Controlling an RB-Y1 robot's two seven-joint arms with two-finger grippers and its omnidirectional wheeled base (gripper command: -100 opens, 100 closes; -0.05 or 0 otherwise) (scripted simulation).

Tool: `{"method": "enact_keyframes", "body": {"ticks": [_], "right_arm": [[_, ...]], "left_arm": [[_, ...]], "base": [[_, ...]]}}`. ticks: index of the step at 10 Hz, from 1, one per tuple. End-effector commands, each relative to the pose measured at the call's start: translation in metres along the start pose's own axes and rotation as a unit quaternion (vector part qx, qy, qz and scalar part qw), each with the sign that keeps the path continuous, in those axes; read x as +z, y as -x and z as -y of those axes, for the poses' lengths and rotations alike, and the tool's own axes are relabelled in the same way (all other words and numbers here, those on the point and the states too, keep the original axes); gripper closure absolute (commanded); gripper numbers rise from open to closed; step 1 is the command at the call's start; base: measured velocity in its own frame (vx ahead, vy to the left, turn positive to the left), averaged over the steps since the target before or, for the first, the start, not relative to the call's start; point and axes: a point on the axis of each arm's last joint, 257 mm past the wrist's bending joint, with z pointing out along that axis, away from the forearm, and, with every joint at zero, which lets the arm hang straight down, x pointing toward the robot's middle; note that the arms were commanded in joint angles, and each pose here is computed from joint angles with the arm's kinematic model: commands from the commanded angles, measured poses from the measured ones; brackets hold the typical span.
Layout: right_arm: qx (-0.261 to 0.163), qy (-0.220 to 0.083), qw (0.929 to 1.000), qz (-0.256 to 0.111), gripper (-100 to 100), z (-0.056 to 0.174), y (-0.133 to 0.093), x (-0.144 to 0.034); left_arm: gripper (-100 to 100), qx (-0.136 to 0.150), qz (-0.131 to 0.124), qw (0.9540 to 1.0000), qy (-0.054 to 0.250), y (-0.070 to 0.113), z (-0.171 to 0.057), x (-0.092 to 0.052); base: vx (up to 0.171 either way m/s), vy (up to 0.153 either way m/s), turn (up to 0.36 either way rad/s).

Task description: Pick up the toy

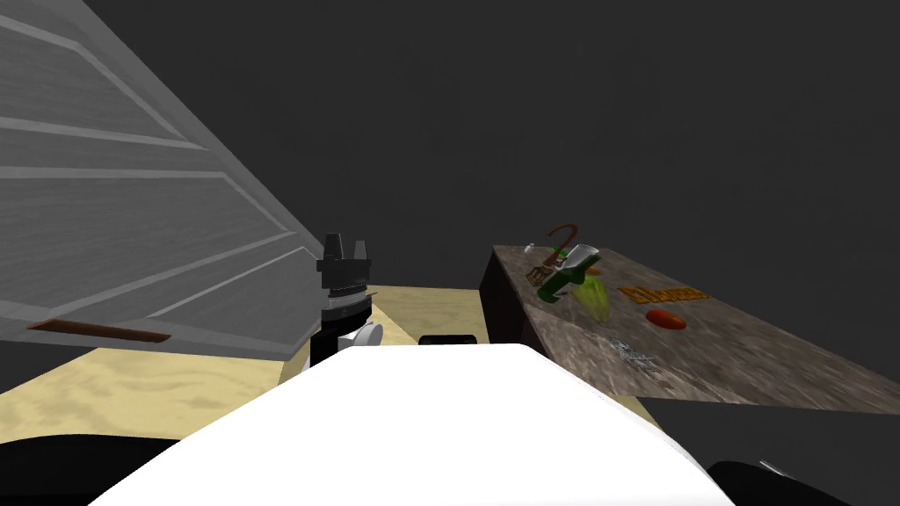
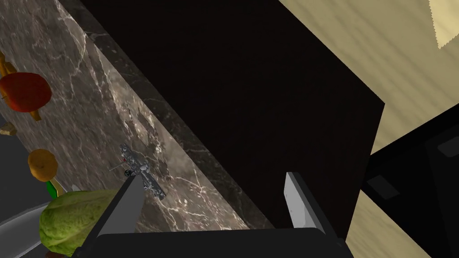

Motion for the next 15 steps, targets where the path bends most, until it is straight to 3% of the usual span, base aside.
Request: {"method": "enact_keyframes", "body": {"ticks": [1,4,8,9,10,12,13,14,15], "right_arm": [[-0.045,0.000,0.9990,-0.002,-100,0.005,-0.002,0.000],[-0.089,0.000,0.9960,0.000,-100,0.008,-0.001,0.002],[-0.209,0.003,0.9778,0.016,-100,0.013,0.010,0.009],[-0.209,0.003,0.9778,0.016,-100,0.013,0.010,0.009],[-0.247,0.007,0.9686,0.028,-100,0.009,0.019,0.012],[-0.269,0.013,0.9622,0.038,-100,0.001,0.026,0.014],[-0.263,0.011,0.9640,0.035,-100,0.003,0.023,0.014],[-0.264,0.011,0.9637,0.036,0,0.003,0.024,0.014],[-0.257,0.012,0.9659,0.029,-100,0.005,0.019,0.020]], "left_arm": [[0,0.000,0.000,1.0000,0.000,0.000,0.000,0.000],[0,0.000,0.000,1.0000,0.000,0.000,0.000,0.000],[0,0.000,0.000,1.0000,0.000,0.000,0.000,0.000],[0,0.000,0.000,1.0000,0.000,0.000,0.000,0.000],[0,0.000,0.000,1.0000,0.000,0.000,0.000,0.000],[0,0.000,0.000,1.0000,0.000,0.000,0.000,0.000],[0,0.000,0.000,1.0000,0.000,0.000,0.000,0.000],[0,0.000,0.000,1.0000,0.000,0.000,0.000,0.000],[0,0.000,0.000,1.0000,0.000,0.000,0.000,0.000]], "base": [[0.054,-0.045,0.119],[0.036,-0.047,0.072],[0.059,-0.081,0.103],[0.039,-0.069,0.024],[0.043,-0.082,0.049],[0.048,-0.083,0.053],[0.020,-0.031,0.010],[0.004,-0.007,0.002],[-0.031,0.014,0.128]]}}
